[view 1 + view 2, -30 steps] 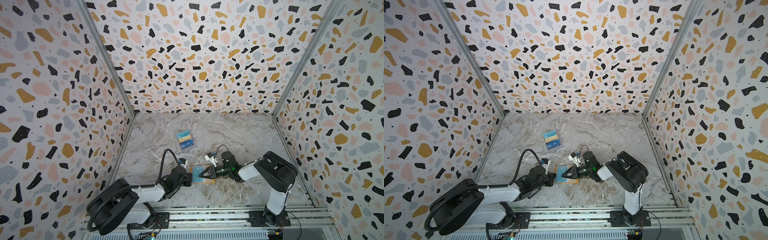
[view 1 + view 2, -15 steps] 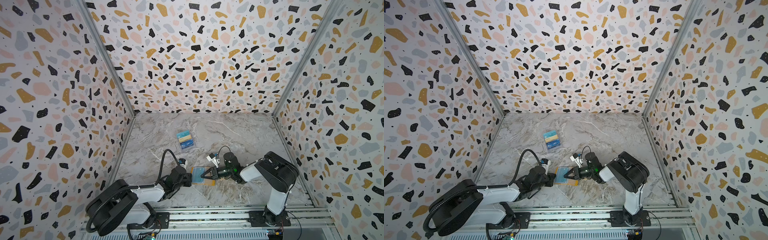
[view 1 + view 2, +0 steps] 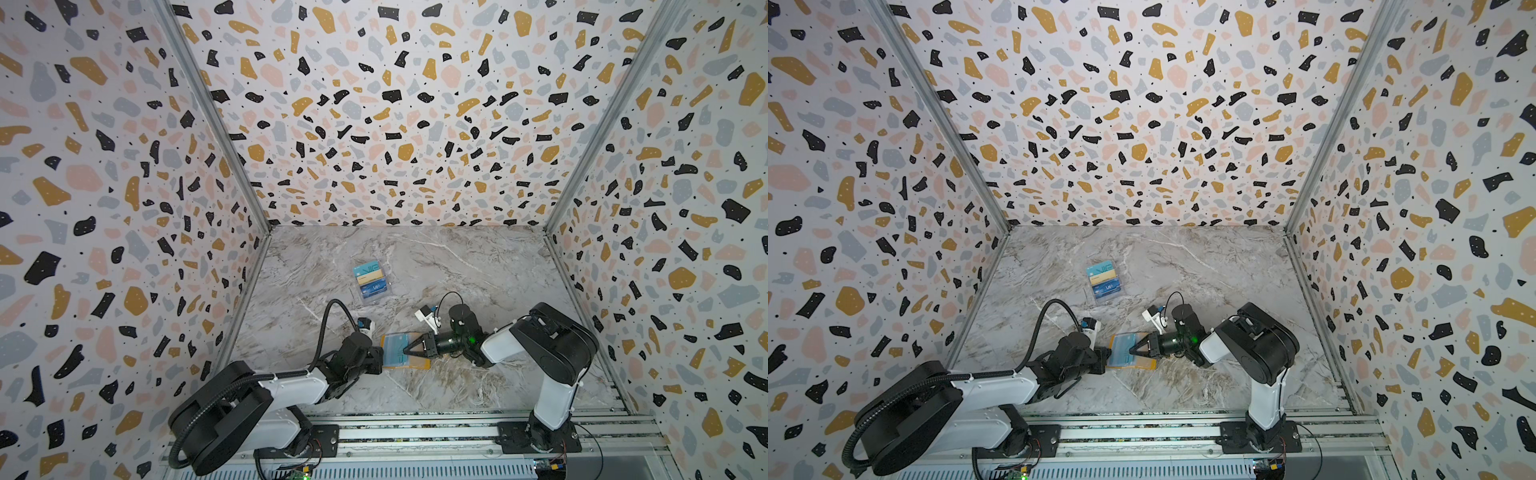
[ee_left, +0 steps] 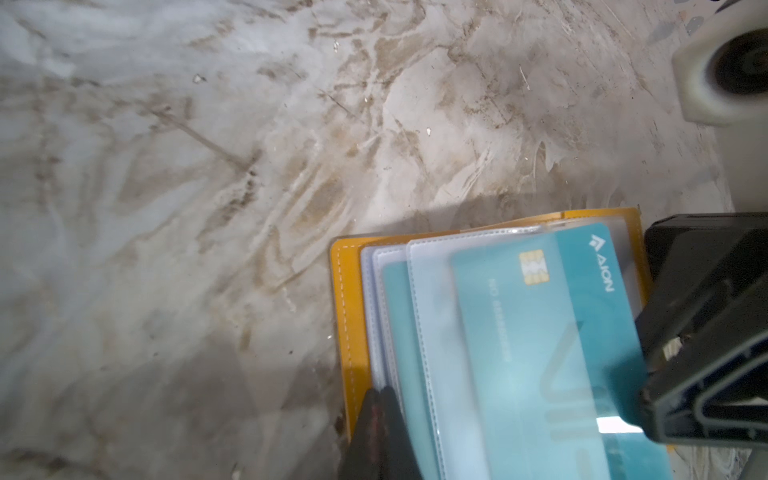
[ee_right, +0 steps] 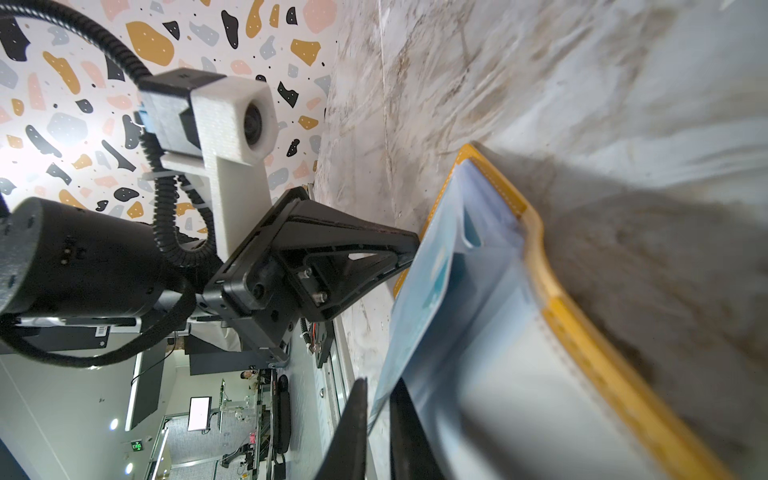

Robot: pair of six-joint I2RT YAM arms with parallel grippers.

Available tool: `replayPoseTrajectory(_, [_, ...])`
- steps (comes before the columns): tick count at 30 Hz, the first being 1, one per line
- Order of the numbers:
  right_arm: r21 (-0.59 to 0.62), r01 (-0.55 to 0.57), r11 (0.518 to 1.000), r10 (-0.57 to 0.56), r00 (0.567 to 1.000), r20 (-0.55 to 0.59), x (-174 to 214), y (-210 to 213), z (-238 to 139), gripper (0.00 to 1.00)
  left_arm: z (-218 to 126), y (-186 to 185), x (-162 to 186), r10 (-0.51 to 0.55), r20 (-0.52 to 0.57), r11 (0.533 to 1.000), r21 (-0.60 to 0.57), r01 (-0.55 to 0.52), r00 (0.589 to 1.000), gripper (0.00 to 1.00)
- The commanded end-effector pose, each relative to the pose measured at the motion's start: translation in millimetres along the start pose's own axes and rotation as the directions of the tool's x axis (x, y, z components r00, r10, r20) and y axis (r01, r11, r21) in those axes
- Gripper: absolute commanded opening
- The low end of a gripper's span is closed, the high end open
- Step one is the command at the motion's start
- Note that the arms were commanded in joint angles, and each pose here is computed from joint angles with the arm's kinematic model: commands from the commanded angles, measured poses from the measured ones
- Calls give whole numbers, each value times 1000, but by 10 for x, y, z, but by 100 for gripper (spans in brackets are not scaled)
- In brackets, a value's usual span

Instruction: Take the credit cards out of the card holder

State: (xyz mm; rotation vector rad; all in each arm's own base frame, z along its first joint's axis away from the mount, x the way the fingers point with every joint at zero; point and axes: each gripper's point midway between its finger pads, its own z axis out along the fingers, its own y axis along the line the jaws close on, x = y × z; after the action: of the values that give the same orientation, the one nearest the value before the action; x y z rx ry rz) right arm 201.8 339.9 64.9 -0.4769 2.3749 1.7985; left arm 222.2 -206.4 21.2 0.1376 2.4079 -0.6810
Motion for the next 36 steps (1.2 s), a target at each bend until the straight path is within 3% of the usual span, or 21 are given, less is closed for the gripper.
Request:
replayPoseTrajectory(1, [-13,11,1000,-11,1000,18,-45,73,-45,12,-18,97,179,4,-54,1000,-28,-6,999,1])
replayPoseTrajectory(23, [128,-27,991,22,999,44,-124,-169,-410,4,-82,76,204,-37,-32,999,11,38,999,1])
replayPoseTrajectory(36, [267,64,962,-82,995,55,-256,-148,-724,3,-98,-32,83,-39,-9,998,41,40,999,9])
